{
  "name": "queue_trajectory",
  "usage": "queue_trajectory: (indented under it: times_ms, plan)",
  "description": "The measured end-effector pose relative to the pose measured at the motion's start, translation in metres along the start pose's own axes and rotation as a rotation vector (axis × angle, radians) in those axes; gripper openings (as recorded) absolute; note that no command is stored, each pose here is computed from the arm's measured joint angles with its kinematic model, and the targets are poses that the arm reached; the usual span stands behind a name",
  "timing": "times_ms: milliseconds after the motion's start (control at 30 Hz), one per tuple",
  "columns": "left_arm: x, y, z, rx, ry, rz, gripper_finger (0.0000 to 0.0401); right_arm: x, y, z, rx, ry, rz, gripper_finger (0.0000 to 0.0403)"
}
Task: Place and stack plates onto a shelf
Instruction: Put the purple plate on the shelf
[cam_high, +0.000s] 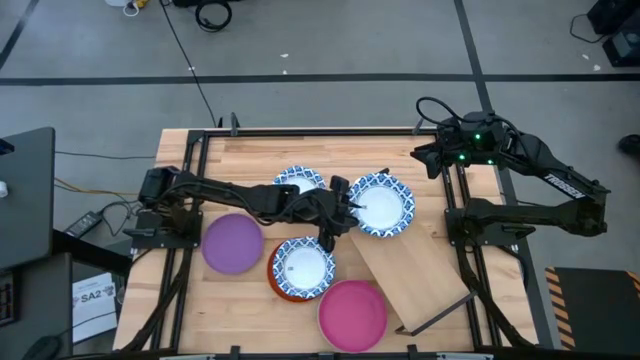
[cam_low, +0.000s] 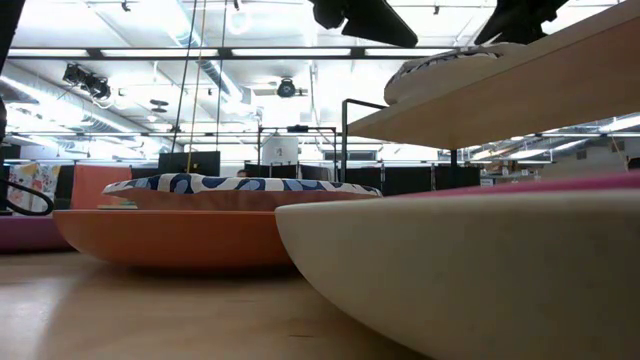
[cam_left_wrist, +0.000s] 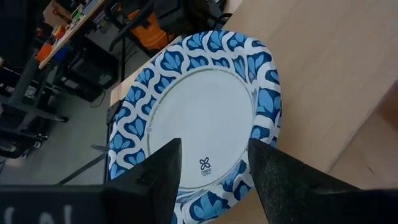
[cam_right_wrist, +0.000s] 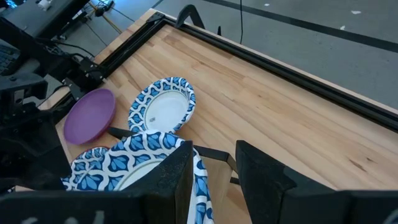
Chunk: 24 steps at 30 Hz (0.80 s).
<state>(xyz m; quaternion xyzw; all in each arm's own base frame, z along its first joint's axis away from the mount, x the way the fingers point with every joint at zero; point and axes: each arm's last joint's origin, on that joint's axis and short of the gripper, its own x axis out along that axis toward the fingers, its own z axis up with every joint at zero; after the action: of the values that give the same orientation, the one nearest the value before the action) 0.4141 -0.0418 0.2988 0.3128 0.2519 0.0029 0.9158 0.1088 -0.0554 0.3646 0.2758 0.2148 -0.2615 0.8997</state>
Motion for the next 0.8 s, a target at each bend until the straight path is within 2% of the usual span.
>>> queue_trajectory:
  times_ms: [233, 467, 800]
  plan:
    - [-0.013, 0.006, 0.006, -0.014, -0.025, 0.008, 0.0192, 0.0, 0.0, 0.0, 0.0, 0.001, 0.0, 0.0128]
    - [-0.035, 0.014, 0.014, -0.115, -0.056, 0.016, 0.0192, 0.0, 0.0, 0.0, 0.0, 0.003, -0.002, 0.0128]
    - [-0.084, 0.011, 0.018, -0.227, 0.017, -0.067, 0.0192, 0.0, 0.0, 0.0, 0.0, 0.002, -0.002, 0.0128]
